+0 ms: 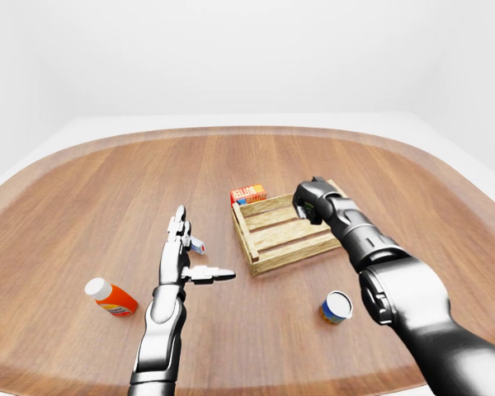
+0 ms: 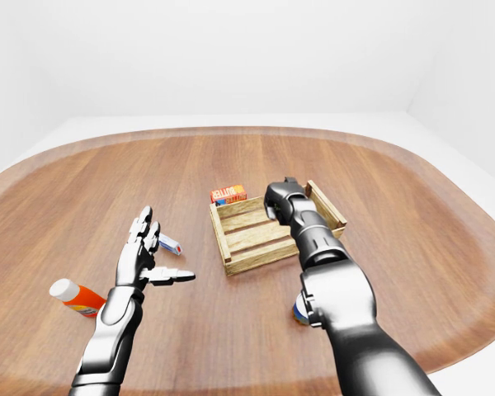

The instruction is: Pick up the tomato sauce, and put it in the wooden tray.

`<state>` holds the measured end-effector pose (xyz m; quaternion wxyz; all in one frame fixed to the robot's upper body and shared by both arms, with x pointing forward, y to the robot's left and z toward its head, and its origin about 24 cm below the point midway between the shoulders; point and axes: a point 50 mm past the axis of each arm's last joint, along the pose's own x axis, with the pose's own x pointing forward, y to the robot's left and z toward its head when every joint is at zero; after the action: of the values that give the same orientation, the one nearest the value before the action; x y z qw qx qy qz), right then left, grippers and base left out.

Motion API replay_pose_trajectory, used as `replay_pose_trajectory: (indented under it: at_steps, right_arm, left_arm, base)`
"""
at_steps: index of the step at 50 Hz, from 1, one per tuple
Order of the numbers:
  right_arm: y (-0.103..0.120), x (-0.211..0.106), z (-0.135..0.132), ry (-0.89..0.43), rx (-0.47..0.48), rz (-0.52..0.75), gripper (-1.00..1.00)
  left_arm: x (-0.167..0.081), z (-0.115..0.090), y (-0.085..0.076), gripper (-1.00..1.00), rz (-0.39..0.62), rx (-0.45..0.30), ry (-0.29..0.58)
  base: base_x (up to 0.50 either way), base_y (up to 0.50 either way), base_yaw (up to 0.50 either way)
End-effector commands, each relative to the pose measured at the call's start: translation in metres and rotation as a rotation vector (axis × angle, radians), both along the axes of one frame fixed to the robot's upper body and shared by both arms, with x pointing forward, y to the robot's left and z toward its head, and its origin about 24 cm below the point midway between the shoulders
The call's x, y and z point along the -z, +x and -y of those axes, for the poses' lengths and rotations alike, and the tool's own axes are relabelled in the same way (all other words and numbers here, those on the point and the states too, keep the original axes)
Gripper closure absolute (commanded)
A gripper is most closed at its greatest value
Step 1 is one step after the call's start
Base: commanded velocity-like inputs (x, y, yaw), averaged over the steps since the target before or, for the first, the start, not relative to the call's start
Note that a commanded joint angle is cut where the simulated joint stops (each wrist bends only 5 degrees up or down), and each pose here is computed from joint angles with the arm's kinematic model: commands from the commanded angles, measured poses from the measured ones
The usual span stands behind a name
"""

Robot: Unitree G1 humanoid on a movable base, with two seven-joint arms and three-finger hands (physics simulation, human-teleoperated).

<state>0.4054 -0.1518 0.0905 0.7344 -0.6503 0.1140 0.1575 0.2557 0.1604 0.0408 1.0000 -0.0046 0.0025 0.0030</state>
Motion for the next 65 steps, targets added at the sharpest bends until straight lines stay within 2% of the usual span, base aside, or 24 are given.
replay_pose_trajectory:
  at_steps: [1, 5, 20, 38, 46, 54, 65]
  right_arm:
    - [0.000, 0.001, -0.001, -0.099, -0.032, -0.004, 1.00]
    - [0.000, 0.001, -0.001, -0.051, -0.017, -0.045, 1.00]
    - [-0.003, 0.007, 0.003, -0.042, -0.011, -0.111, 1.00]
    - [-0.007, 0.015, 0.008, -0.039, 0.003, -0.121, 1.00]
    - [-0.007, 0.016, 0.008, -0.041, 0.007, -0.077, 1.00]
    - [-0.002, 0.005, 0.009, -0.004, 0.037, 0.070, 1.00]
    - [-0.004, 0.010, 0.007, 0.002, 0.038, 0.076, 1.00]
  left_arm:
    - [0.000, 0.000, 0.000, -1.00, 0.001, 0.001, 0.000]
    - [0.000, 0.000, 0.000, -1.00, 0.001, 0.001, -0.001]
    - [-0.001, 0.000, 0.000, -1.00, 0.002, 0.001, 0.001]
    - [-0.001, 0.001, 0.000, -1.00, 0.002, 0.002, 0.001]
    - [-0.001, 0.001, 0.000, -1.00, 0.002, 0.001, 0.000]
    - [-0.001, 0.001, 0.000, -1.00, 0.002, 0.001, -0.001]
    - [0.000, 0.000, 0.000, -1.00, 0.002, 0.001, -0.001]
  base:
    - [0.00, 0.00, 0.00]
    - [0.00, 0.00, 0.00]
    - [0.00, 0.00, 0.00]
    - [0.00, 0.00, 0.00]
    - [0.00, 0.00, 0.00]
    - [0.00, 0.00, 0.00]
    - [0.00, 0.00, 0.00]
